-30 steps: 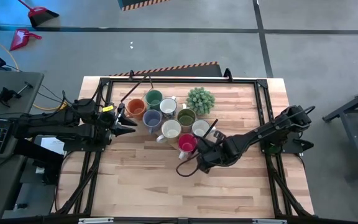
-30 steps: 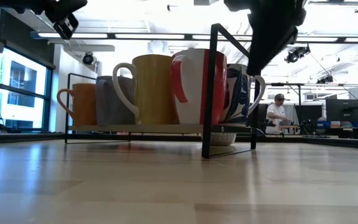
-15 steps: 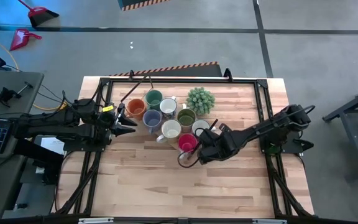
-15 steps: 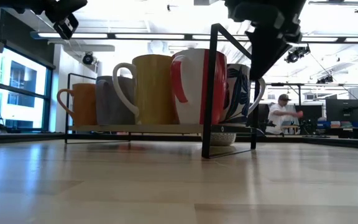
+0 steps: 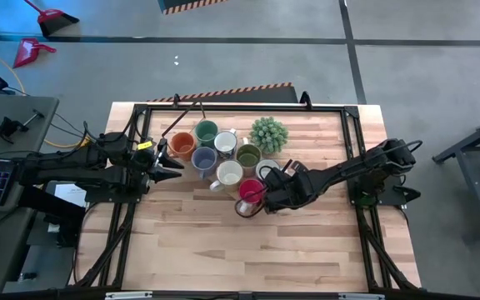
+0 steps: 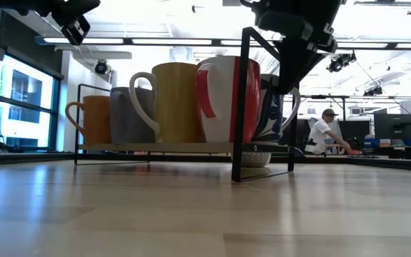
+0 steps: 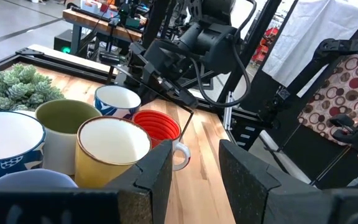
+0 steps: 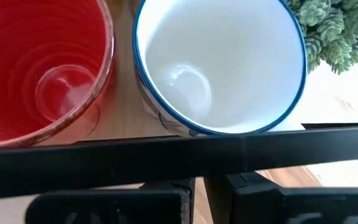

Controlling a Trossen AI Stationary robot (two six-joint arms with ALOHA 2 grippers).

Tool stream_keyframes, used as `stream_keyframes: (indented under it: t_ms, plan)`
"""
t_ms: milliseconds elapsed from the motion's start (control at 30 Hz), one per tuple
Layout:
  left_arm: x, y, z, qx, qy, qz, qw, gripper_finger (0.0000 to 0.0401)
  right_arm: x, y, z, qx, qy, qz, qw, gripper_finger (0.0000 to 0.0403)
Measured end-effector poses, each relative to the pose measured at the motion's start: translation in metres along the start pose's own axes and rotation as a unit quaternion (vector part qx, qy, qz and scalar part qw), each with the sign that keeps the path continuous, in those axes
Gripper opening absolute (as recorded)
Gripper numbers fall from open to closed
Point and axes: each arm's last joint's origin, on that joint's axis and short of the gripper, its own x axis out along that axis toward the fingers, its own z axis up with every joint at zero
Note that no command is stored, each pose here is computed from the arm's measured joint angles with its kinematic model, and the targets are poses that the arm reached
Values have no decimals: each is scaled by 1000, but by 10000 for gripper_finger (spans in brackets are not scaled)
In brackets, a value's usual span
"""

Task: Place coffee mugs
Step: Adjust the blue patterned mug on the shelf, then return to Home Position

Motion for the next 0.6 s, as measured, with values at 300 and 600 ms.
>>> stream_keyframes:
  t_ms: [300,600]
  plan:
    - [0,0,0,0,0,0,1000,120,2,-1,5,-2,-11,2,1000,16]
    - [0,0,0,0,1,0,1000,120,1,0,-2,-34,59,40,997,16]
